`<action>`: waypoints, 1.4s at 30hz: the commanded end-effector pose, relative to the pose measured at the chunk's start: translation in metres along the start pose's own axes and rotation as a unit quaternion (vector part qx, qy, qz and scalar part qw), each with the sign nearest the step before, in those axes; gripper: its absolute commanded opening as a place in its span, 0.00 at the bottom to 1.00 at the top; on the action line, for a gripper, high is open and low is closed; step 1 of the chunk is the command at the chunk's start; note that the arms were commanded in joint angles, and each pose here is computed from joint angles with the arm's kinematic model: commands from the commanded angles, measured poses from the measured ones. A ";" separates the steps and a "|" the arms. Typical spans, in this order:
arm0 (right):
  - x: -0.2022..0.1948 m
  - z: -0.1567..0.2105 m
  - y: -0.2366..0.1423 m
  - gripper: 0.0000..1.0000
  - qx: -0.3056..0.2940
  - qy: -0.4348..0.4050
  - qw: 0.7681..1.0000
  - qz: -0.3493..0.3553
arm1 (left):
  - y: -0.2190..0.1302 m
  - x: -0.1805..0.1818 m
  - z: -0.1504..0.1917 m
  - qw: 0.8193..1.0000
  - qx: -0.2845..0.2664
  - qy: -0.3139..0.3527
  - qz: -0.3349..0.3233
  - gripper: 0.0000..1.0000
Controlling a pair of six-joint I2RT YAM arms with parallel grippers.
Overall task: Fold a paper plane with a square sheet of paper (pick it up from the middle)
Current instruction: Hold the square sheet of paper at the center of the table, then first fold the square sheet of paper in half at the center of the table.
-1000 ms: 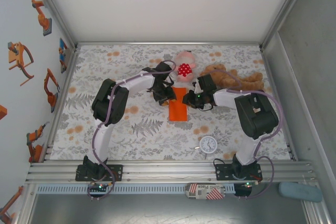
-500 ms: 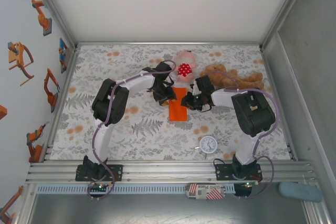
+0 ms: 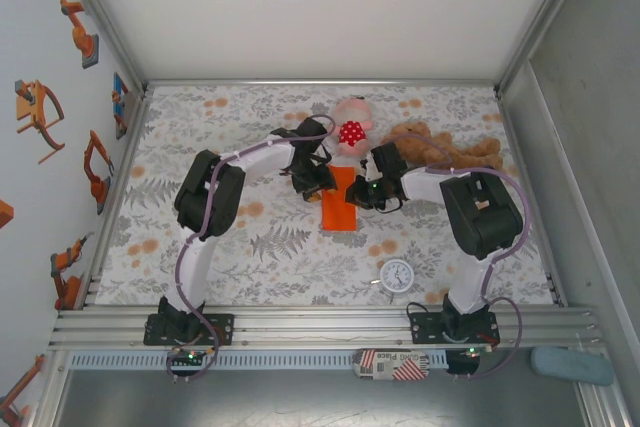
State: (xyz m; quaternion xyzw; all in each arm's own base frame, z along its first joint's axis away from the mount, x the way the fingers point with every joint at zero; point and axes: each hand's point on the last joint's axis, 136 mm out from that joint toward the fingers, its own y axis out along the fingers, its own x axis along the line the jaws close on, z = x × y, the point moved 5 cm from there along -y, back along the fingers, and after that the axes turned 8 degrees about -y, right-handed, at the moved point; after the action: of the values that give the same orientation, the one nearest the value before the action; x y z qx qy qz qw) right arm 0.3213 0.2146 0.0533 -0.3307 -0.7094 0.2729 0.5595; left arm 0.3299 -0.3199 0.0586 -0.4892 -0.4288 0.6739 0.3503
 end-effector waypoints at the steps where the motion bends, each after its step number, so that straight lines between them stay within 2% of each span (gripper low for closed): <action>1: -0.034 0.030 0.013 0.12 0.053 0.027 0.995 0.076 | 0.050 0.042 0.005 0.997 0.020 -0.008 -0.075 0.46; 6: -0.029 0.034 0.016 0.12 0.056 0.032 0.995 0.076 | -0.014 0.006 -0.010 0.999 -0.036 0.010 0.010 0.53; 10: -0.023 0.038 0.021 0.12 0.055 0.034 0.995 0.074 | -0.061 0.001 -0.019 0.994 -0.085 0.003 0.068 0.57; 13: -0.018 0.042 0.026 0.11 0.057 0.033 0.995 0.069 | -0.088 0.005 -0.023 0.987 -0.123 0.001 0.108 0.56; 17: -0.009 0.043 0.033 0.11 0.056 0.029 0.996 0.064 | -0.106 -0.004 -0.018 0.977 -0.133 0.032 0.166 0.48; 24: -0.010 0.044 0.035 0.07 0.056 0.030 0.996 0.065 | -0.073 -0.020 0.001 0.977 -0.065 0.052 0.195 0.28; 30: -0.015 0.048 0.038 0.02 0.065 0.034 0.995 0.070 | -0.044 -0.016 0.009 0.983 -0.041 0.056 0.171 0.17; 35: -0.019 0.052 0.039 0.00 0.070 0.035 0.994 0.079 | -0.024 -0.007 0.017 0.986 -0.011 0.055 0.154 0.12; 42: -0.026 0.056 0.037 0.00 0.079 0.031 0.991 0.103 | -0.012 0.007 0.026 0.991 0.004 0.059 0.119 0.09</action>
State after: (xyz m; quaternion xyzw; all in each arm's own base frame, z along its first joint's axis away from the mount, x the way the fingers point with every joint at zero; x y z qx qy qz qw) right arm 0.3113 0.2472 0.0511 -0.3198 -0.7182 0.2703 0.5557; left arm 0.3129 -0.3172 0.0801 -0.5805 -0.3505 0.6842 0.2685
